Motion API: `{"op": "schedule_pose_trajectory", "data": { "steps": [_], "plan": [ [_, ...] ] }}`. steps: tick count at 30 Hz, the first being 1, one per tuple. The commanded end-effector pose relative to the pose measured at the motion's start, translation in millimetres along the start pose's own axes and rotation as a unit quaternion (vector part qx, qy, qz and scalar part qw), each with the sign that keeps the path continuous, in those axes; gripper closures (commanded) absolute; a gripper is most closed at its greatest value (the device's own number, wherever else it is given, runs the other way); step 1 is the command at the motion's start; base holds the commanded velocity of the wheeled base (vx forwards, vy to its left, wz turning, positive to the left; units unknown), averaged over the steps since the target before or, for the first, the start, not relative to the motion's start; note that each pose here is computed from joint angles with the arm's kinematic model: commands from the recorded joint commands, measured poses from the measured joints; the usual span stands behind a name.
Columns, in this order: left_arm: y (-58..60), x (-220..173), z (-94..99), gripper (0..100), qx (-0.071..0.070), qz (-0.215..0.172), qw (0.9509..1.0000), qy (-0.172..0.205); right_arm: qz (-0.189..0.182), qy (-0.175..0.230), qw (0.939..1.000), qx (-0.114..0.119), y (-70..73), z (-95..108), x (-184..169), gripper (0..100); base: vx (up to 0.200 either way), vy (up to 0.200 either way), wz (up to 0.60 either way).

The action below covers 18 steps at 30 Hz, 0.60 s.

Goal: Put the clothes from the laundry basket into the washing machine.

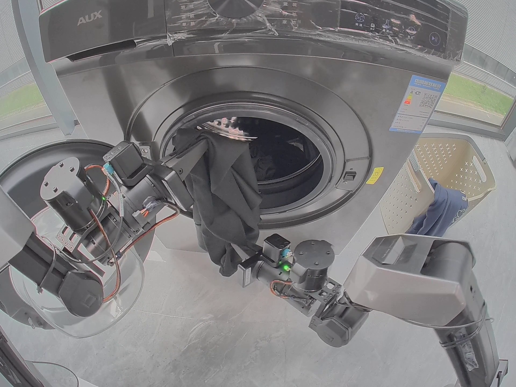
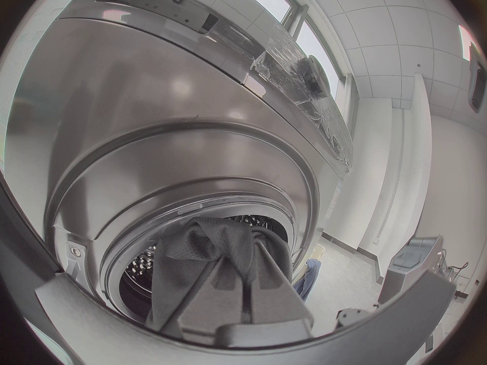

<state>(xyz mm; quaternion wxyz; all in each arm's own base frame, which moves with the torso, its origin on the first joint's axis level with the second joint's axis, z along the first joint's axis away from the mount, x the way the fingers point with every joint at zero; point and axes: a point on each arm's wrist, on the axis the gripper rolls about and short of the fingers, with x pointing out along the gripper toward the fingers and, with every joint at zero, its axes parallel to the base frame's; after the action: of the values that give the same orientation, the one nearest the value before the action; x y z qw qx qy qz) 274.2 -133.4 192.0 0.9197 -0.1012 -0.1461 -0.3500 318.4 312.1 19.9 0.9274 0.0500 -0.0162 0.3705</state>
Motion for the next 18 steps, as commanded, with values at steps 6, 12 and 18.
{"op": "schedule_pose_trajectory", "data": {
  "steps": [6,12,18],
  "plan": [
    [6.4,-1.2,-4.4,100,0.002,0.010,0.9999,0.007,-0.016,0.006,0.9998,0.007,-5.7,75.4,-75.5,100,0.000,0.000,0.00],
    [5.3,-4.0,-2.9,100,0.001,0.010,0.9999,0.008,-0.038,-0.008,0.9992,0.010,-19.7,96.7,-95.2,100,0.000,0.000,0.00],
    [8.3,-13.4,-7.5,100,0.001,0.021,0.9995,0.025,-0.069,-0.044,0.9964,0.020,-23.6,130.5,-123.1,100,0.000,0.000,0.00]
  ]
}}
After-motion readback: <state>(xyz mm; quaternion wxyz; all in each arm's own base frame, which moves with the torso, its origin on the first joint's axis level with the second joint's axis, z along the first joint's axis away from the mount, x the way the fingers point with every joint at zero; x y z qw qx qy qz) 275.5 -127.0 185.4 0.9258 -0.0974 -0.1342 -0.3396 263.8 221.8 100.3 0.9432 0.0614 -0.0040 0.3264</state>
